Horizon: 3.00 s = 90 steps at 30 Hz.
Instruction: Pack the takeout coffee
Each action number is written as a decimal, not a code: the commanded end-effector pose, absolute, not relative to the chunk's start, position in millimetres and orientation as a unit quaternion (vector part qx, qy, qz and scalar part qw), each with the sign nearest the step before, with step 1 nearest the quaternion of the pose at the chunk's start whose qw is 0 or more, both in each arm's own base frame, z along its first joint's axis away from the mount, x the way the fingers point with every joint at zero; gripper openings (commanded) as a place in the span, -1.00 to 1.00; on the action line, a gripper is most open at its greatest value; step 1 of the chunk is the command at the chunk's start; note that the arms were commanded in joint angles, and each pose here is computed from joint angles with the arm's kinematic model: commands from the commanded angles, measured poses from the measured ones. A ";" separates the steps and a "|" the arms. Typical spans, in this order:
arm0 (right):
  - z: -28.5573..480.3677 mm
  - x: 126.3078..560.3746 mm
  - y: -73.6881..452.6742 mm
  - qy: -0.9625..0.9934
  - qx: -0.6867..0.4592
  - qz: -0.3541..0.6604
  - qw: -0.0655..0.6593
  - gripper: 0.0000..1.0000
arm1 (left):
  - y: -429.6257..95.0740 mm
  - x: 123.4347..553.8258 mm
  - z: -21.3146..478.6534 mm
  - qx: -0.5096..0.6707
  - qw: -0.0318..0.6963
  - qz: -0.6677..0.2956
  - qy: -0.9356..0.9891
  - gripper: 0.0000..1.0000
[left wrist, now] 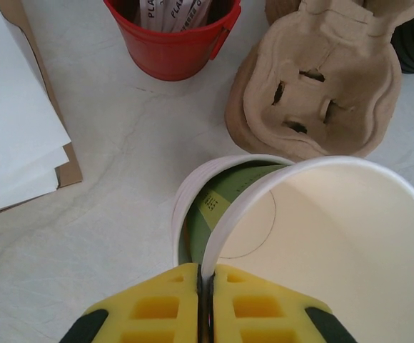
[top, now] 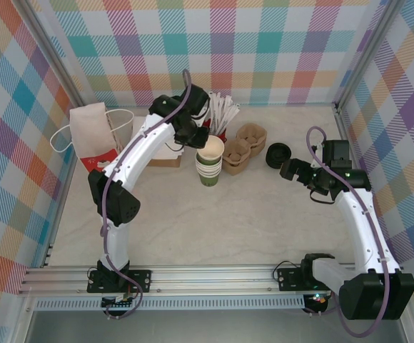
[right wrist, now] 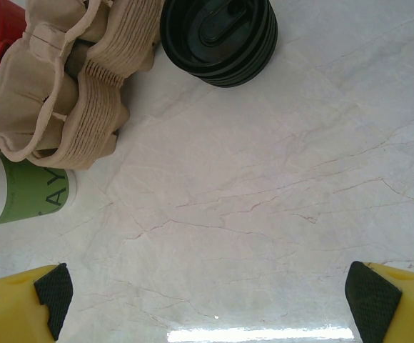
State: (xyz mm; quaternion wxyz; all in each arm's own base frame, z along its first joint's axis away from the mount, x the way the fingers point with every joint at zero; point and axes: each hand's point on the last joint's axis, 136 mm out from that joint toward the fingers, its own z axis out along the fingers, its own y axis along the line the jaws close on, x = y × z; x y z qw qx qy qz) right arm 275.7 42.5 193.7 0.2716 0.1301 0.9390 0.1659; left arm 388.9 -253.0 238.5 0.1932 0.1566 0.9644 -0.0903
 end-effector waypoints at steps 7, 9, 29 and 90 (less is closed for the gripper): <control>194.3 275.5 39.6 0.942 0.121 0.153 0.273 0.99 | -236.0 374.0 314.7 0.154 0.263 -0.119 0.945 -0.88; 193.1 275.6 39.6 0.942 0.123 0.153 0.271 1.00 | -231.8 366.5 330.7 0.151 0.279 -0.127 0.940 -0.89; 183.7 278.0 43.7 0.942 0.138 0.168 0.257 0.99 | -265.1 224.4 288.3 0.186 0.233 -0.202 0.933 -0.92; 128.9 397.3 19.9 0.986 0.076 0.062 0.137 0.40 | -212.5 256.7 243.4 0.085 0.345 -0.070 0.932 0.70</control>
